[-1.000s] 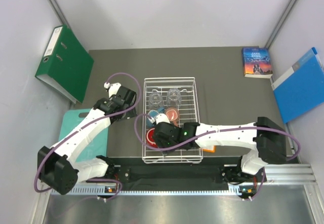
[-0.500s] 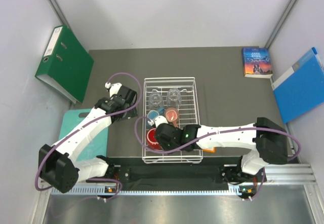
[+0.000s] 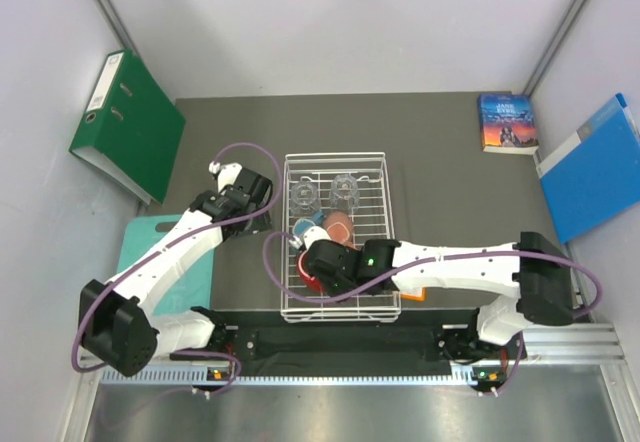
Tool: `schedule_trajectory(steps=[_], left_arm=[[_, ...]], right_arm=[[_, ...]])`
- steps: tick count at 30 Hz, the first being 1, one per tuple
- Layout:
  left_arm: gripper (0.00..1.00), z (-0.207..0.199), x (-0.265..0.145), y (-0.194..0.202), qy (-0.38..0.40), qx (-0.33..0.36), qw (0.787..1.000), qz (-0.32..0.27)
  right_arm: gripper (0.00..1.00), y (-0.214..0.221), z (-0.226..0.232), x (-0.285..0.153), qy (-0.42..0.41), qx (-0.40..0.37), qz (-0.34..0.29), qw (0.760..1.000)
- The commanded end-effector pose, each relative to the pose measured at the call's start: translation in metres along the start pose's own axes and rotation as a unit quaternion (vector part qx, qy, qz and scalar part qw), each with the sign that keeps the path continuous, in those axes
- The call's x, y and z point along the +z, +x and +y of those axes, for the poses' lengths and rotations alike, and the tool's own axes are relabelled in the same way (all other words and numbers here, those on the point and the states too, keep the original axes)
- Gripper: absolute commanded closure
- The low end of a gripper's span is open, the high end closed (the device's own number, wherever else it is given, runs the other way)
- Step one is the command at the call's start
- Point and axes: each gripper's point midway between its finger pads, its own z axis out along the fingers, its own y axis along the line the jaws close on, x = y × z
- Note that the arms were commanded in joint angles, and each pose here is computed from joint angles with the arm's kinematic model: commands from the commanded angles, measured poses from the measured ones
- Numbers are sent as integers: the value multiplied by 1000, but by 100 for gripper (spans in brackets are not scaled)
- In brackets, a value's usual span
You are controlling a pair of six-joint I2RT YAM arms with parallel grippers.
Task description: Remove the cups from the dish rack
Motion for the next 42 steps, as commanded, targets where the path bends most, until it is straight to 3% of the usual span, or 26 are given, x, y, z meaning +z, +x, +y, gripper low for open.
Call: schedule_trajectory(steps=[1,7,17,25,32,38,42], left_arm=[[1,-10,-6,-24,10,-7,999,-33],[1,-10,-8,-32,8,-8,999,-45],[1,-11,-8,-34,6,-9,999,-46],[1,-6,-20,-54,-2,-28,996,-82],[1,-9,-50,-86,26,-66,990,-124],[1,-11,-79,-111,62,-110,979,-157],[1,-28,-107,-129,150,-136,961,-190]], right_arm=[[100,-58,5,-60,-14,-3,-94,995],[100,-83,-3,-102,-4,-9,-135,991],[100,-85,-5,-105,0,-1,-141,990],[100,-128,-22,-159,10,33,-242,970],[100,-158,-52,-181,19,64,-289,955],[100,-190,-89,-184,-21,131,-341,931],[100,-215,-88,-195,-129,142,-389,901]])
